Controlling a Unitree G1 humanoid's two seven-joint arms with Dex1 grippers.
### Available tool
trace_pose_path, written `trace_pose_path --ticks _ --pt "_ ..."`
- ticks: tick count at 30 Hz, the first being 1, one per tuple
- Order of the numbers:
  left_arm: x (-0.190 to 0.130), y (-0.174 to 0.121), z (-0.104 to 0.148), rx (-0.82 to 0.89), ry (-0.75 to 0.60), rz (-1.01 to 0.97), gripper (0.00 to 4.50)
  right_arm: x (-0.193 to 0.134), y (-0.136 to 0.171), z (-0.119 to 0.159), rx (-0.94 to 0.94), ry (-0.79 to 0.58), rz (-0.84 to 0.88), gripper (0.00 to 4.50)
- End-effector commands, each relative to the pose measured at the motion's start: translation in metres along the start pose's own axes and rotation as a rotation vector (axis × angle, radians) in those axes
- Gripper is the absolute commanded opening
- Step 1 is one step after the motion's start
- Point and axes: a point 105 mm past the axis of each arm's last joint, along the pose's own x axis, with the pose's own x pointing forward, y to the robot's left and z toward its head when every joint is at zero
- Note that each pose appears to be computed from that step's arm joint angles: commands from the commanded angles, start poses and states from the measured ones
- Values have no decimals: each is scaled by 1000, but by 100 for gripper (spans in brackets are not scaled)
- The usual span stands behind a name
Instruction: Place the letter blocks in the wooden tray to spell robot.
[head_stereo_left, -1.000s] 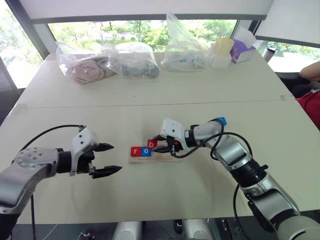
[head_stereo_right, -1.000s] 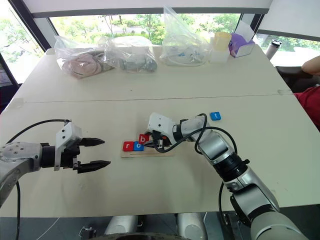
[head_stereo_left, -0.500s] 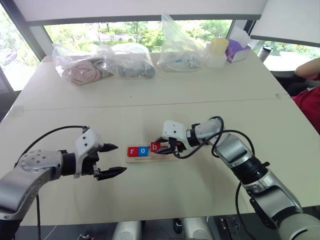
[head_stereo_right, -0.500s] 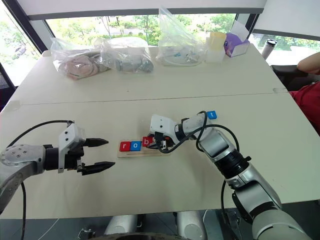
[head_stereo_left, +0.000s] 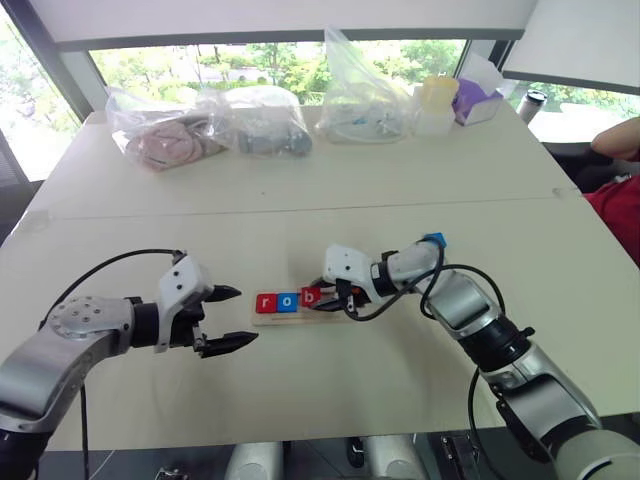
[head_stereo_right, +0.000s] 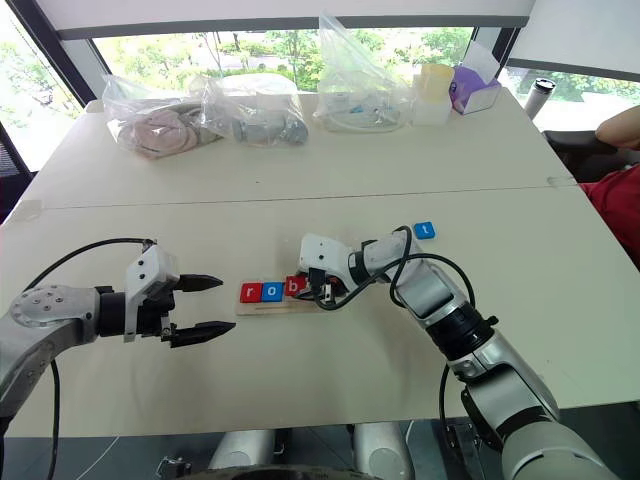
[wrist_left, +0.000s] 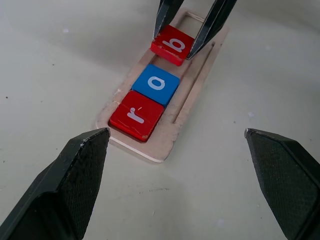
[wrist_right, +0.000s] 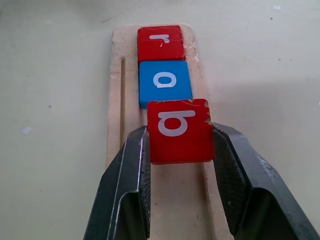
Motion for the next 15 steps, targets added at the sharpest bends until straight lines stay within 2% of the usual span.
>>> trace_pose_path --ticks 1,7,9,10,13,15 --pt "0 3 7 38 -17 8 450 2 2 6 -21 -18 3 115" --pt "2 5 7 45 -18 11 450 5 5 6 -14 -24 14 115" --pt "2 6 6 47 -15 14 450 6 4 7 -9 -25 3 219" --pt "2 6 6 47 -14 15 450 6 4 7 -10 -23 6 257" --pt "2 8 5 48 -12 20 450 7 0 9 -12 -29 -25 432" --pt "2 9 4 49 -9 24 450 6 -3 14 -4 -51 -39 447"
